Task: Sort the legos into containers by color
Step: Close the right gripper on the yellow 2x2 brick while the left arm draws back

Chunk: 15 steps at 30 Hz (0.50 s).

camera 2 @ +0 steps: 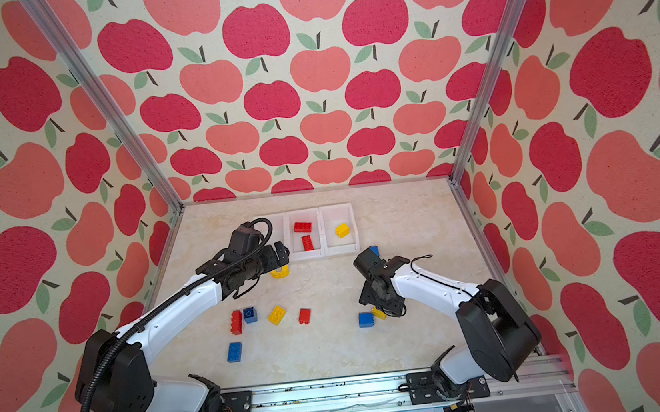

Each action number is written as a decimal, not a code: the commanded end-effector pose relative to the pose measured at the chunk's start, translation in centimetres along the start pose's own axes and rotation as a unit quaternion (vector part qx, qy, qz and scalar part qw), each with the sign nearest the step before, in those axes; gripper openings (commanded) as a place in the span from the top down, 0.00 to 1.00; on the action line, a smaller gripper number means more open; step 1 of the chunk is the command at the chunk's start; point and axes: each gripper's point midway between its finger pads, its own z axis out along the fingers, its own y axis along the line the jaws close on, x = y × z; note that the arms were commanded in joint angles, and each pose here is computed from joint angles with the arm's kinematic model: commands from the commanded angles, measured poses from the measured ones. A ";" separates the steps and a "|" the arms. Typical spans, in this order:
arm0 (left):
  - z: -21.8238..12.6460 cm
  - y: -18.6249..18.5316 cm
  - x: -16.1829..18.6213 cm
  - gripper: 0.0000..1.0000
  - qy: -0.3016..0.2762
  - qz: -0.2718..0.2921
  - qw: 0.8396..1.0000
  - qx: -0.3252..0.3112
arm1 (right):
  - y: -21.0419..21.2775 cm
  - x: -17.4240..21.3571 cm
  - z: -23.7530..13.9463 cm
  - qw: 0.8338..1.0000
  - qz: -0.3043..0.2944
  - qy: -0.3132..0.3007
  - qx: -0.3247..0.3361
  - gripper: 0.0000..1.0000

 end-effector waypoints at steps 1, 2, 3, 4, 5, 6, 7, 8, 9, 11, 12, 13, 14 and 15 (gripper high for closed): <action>-0.5 0.2 0.0 0.01 -0.006 -0.013 1.000 0.007 | 0.1 0.0 0.1 1.000 0.014 0.005 -0.002 0.29; -0.5 0.4 0.1 0.01 -0.006 -0.014 1.000 0.006 | 0.1 0.1 0.2 1.000 0.015 0.006 -0.001 0.30; -0.6 0.4 0.1 0.01 -0.007 -0.015 1.000 0.007 | 0.0 0.1 0.2 1.000 0.016 0.007 0.000 0.32; -0.6 0.5 0.1 0.01 -0.007 -0.016 1.000 0.006 | -0.1 0.2 0.3 1.000 0.017 0.009 -0.001 0.34; -0.6 0.6 0.2 0.01 -0.006 -0.017 1.000 0.006 | -0.2 0.3 0.4 1.000 0.018 0.011 0.001 0.35; -0.6 0.6 0.2 0.01 -0.006 -0.017 1.000 0.005 | -0.2 0.4 0.5 1.000 0.018 0.012 0.001 0.35; -0.7 0.7 0.2 0.01 -0.007 -0.018 1.000 0.005 | -0.3 0.5 0.6 1.000 0.019 0.015 0.002 0.36; -0.7 0.7 0.1 0.01 -0.008 -0.017 1.000 0.004 | -0.3 0.6 0.7 1.000 0.019 0.017 0.003 0.36; -0.8 0.7 0.1 0.01 -0.009 -0.018 1.000 0.005 | -0.4 0.7 0.8 1.000 0.020 0.019 0.005 0.36; -0.8 0.7 -0.1 0.01 -0.010 -0.018 1.000 0.005 | -0.6 0.9 1.0 1.000 0.019 0.022 0.007 0.37; -0.8 0.8 0.0 0.01 -0.010 -0.019 1.000 0.004 | -0.6 0.9 1.0 1.000 0.019 0.022 0.008 0.39; -0.9 0.8 -0.1 0.01 -0.011 -0.019 1.000 0.005 | -0.6 0.9 1.0 1.000 0.018 0.023 0.008 0.41; -0.8 0.8 -0.1 0.01 -0.010 -0.019 1.000 0.005 | -0.6 0.9 1.1 1.000 0.018 0.024 0.009 0.42; -0.9 0.7 -0.2 0.01 -0.012 -0.019 1.000 0.005 | -0.6 1.0 1.2 1.000 0.016 0.025 0.010 0.43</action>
